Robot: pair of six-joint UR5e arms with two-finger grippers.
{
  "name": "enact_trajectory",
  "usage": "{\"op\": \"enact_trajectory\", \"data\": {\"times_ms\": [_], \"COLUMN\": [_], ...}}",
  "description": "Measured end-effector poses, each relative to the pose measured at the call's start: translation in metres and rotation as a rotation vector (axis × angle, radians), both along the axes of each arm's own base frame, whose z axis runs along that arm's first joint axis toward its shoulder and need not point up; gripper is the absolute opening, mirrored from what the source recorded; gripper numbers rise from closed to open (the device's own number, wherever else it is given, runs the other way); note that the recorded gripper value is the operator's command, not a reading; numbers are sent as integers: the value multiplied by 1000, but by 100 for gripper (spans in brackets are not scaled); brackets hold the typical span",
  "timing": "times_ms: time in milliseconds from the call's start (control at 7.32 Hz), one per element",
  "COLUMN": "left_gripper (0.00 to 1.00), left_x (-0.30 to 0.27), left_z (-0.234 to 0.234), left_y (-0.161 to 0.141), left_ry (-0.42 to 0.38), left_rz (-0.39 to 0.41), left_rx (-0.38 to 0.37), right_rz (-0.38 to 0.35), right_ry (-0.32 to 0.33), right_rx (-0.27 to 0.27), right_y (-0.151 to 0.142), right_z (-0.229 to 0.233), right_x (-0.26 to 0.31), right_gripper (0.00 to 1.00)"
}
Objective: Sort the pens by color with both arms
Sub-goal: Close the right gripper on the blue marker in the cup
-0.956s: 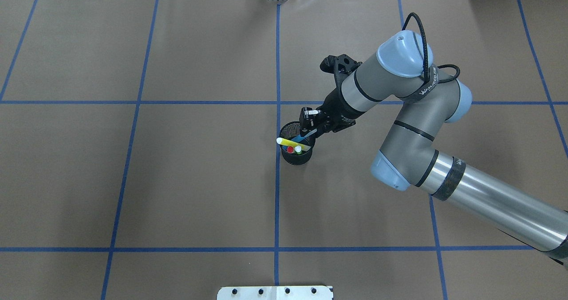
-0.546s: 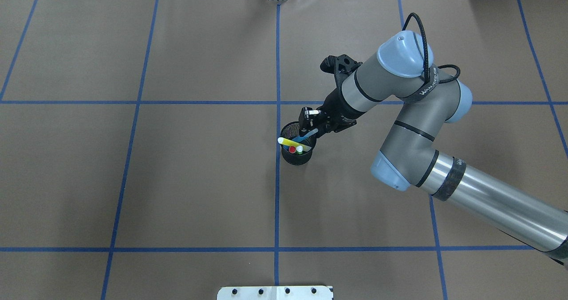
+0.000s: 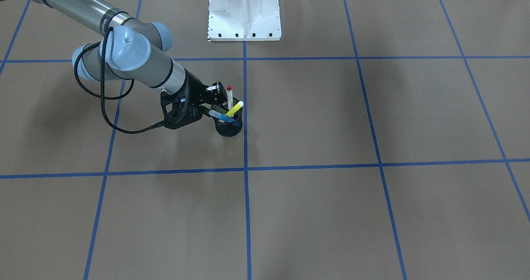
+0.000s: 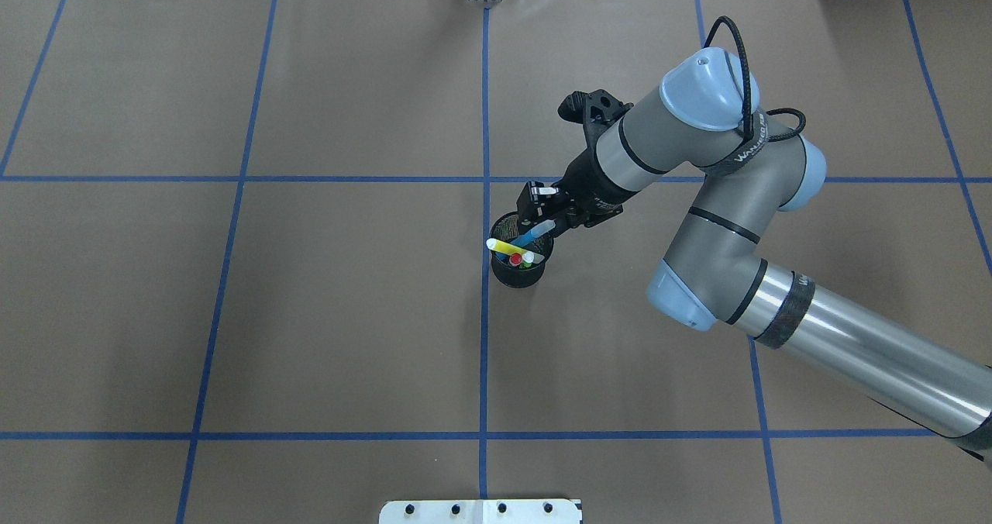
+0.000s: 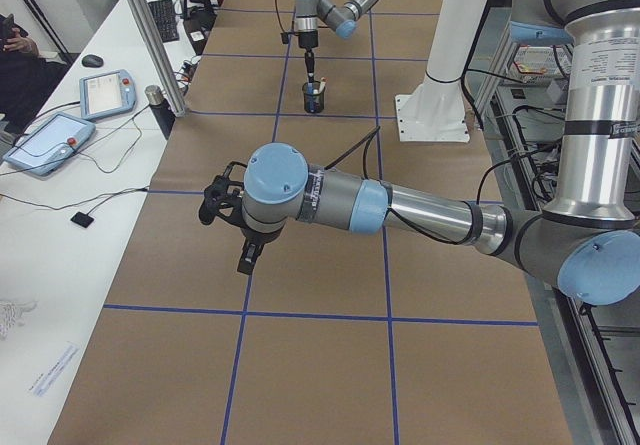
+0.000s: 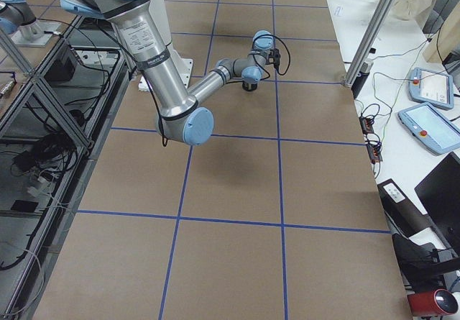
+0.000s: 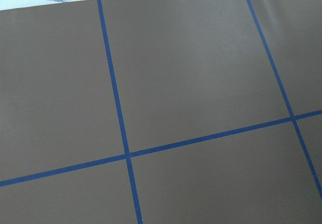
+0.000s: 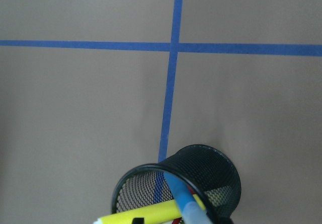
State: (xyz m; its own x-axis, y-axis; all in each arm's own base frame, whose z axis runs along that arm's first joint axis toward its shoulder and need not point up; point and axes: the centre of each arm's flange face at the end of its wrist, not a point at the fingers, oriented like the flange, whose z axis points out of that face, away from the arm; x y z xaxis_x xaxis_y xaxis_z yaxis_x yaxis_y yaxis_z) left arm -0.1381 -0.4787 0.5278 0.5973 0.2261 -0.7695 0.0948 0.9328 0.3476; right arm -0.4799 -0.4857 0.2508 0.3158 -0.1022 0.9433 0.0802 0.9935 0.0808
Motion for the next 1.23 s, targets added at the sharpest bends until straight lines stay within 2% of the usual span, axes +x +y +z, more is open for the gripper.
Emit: {"op": "enact_trajectory", "data": {"times_ms": [273, 820, 1229], "left_gripper": [100, 100, 100], "left_x": [0, 0, 1], "left_z": [0, 0, 1], "left_y": [1, 1, 1], "left_ry": [0, 0, 1], "left_rz": [0, 0, 1], "left_rx": [0, 1, -2], "right_rz": [3, 3, 2], "right_ry": [-2, 4, 12], "right_rx": [0, 1, -3], "right_y": [-1, -2, -2], "right_z": [-2, 0, 3], "right_x": [2, 1, -1], "right_gripper": [48, 44, 33]}}
